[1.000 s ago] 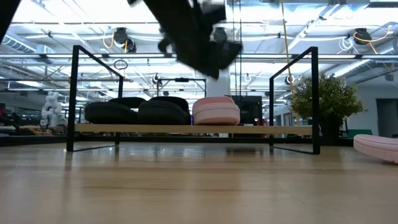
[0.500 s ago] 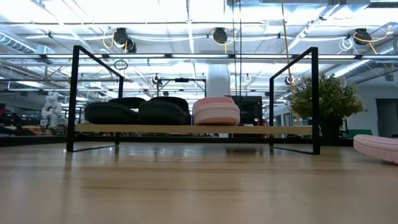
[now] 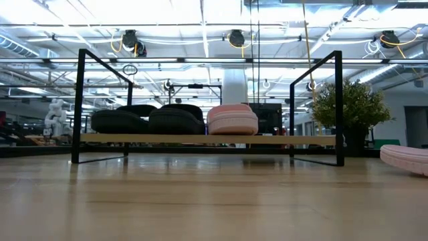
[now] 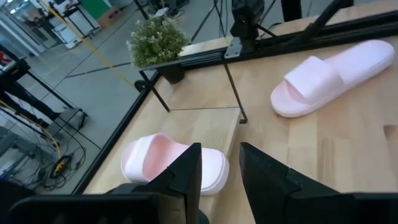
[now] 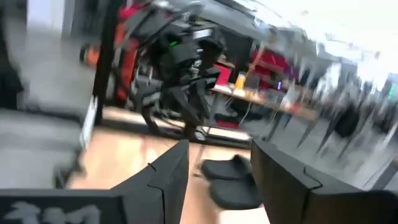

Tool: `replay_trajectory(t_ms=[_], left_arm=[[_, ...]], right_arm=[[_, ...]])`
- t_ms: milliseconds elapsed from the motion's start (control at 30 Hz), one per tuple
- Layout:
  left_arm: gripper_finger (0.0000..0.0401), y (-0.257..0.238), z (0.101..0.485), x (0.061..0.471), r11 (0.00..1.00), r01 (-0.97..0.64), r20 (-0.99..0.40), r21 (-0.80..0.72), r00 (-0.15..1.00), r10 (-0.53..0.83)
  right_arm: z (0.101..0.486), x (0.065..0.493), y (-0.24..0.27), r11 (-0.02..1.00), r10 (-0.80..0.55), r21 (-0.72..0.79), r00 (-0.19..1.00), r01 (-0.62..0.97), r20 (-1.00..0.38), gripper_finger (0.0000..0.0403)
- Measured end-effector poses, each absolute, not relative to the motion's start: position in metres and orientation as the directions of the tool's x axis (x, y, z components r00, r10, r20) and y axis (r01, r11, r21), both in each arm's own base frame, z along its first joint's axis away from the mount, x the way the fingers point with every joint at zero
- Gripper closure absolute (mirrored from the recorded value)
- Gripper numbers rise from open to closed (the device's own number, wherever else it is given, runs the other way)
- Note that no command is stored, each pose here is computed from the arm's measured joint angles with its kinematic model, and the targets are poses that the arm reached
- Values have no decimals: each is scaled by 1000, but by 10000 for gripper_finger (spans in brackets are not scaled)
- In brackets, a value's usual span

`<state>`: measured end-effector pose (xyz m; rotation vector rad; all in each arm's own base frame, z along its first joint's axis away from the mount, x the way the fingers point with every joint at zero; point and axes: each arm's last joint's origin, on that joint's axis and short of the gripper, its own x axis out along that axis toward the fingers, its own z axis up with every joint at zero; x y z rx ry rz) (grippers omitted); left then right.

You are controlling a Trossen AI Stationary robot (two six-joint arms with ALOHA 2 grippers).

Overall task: Pick and place slides into the shelf
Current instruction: Put the pink slipper on the shelf

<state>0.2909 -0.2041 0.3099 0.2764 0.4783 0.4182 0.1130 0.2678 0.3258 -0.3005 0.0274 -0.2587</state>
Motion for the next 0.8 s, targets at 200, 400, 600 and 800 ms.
replay_trajectory(t_ms=[200, 400, 600, 800], left_arm=[[288, -204, 308, 290, 884, -324, -399, 338, 801, 446], [288, -202, 308, 291, 881, -327, -398, 341, 799, 451], [288, -198, 309, 294, 880, -358, -397, 312, 792, 463], [288, -193, 309, 298, 877, -383, -395, 290, 787, 474]], right_arm=[[326, 83, 276, 900, -189, -400, 982, 174, 0, 238], [328, 53, 283, 945, -84, -317, 996, 79, 0, 238], [340, 23, 280, 960, 20, -278, 1000, -19, 0, 238], [349, 37, 271, 938, -31, -346, 1000, 29, 0, 238]])
